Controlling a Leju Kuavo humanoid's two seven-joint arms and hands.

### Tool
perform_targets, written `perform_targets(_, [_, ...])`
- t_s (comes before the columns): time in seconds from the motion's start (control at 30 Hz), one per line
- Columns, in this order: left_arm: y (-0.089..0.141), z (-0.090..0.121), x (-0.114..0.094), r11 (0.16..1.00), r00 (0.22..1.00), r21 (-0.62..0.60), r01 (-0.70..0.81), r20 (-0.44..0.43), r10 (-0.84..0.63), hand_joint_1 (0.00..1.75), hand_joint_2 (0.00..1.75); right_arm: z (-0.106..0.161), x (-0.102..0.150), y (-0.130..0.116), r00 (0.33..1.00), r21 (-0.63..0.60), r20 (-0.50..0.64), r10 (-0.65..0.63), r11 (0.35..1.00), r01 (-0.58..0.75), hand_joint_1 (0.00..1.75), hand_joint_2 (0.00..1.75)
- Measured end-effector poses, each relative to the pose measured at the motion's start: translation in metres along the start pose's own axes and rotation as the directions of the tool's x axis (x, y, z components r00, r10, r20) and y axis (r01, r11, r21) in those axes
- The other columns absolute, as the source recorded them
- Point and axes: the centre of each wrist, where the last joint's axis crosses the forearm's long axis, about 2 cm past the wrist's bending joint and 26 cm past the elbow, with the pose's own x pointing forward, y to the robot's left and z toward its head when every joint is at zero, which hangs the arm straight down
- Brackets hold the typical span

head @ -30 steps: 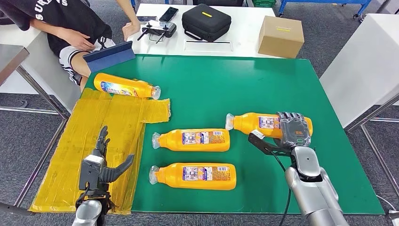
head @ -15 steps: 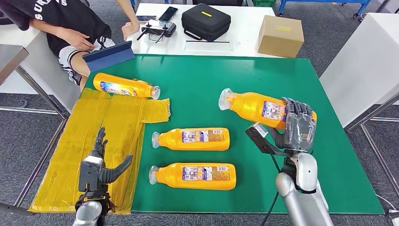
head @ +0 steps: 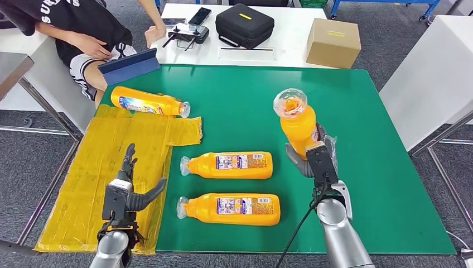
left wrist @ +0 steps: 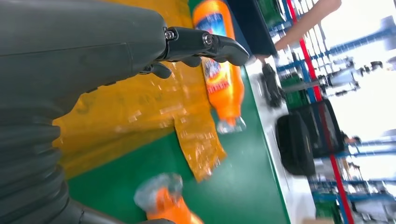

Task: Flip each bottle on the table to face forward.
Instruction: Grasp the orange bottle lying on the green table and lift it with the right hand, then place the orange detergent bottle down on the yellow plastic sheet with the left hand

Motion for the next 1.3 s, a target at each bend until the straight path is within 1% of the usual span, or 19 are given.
perform_targets(0.1, [-0.007,-0.005,0.008,0.999,0.999,-0.040,-0.010,0.030,0.011,0.00,1.75,-0.002,-0.002,0.020,0.998,0.074,-0.010,-0.058,0.996,0.058,1.75,1.75])
perform_targets(0.3, [-0.023,-0.023,0.038,0.990,0.992,-0.141,-0.030,0.117,0.047,0.00,1.75,-0.012,0.005,0.070,0.990,0.223,0.000,-0.142,0.965,0.138,1.75,1.75])
perform_targets(0.43, [-0.031,-0.033,0.055,0.982,0.984,-0.185,-0.028,0.166,0.059,0.00,1.75,-0.013,0.010,0.094,0.986,0.284,-0.003,-0.168,0.945,0.162,1.75,1.75])
perform_targets(0.67, [-0.037,-0.036,0.063,0.974,0.979,-0.223,-0.031,0.191,0.075,0.00,1.75,-0.014,0.013,0.108,0.984,0.333,0.003,-0.176,0.928,0.165,1.75,1.75])
perform_targets(0.8, [-0.042,-0.041,0.074,0.962,0.978,-0.268,-0.042,0.188,0.095,0.00,1.75,-0.016,0.024,0.124,0.982,0.357,0.077,-0.175,0.924,0.137,1.75,1.75])
perform_targets(0.93, [-0.045,-0.047,0.082,0.955,0.976,-0.295,-0.043,0.191,0.103,0.00,1.75,-0.018,0.036,0.137,0.973,0.349,0.156,-0.171,0.931,0.108,1.75,1.75])
perform_targets(1.3, [-0.049,-0.056,0.089,0.943,0.972,-0.330,-0.039,0.206,0.112,0.00,1.75,-0.018,0.057,0.157,0.954,0.369,0.229,-0.195,0.924,0.101,1.75,1.75])
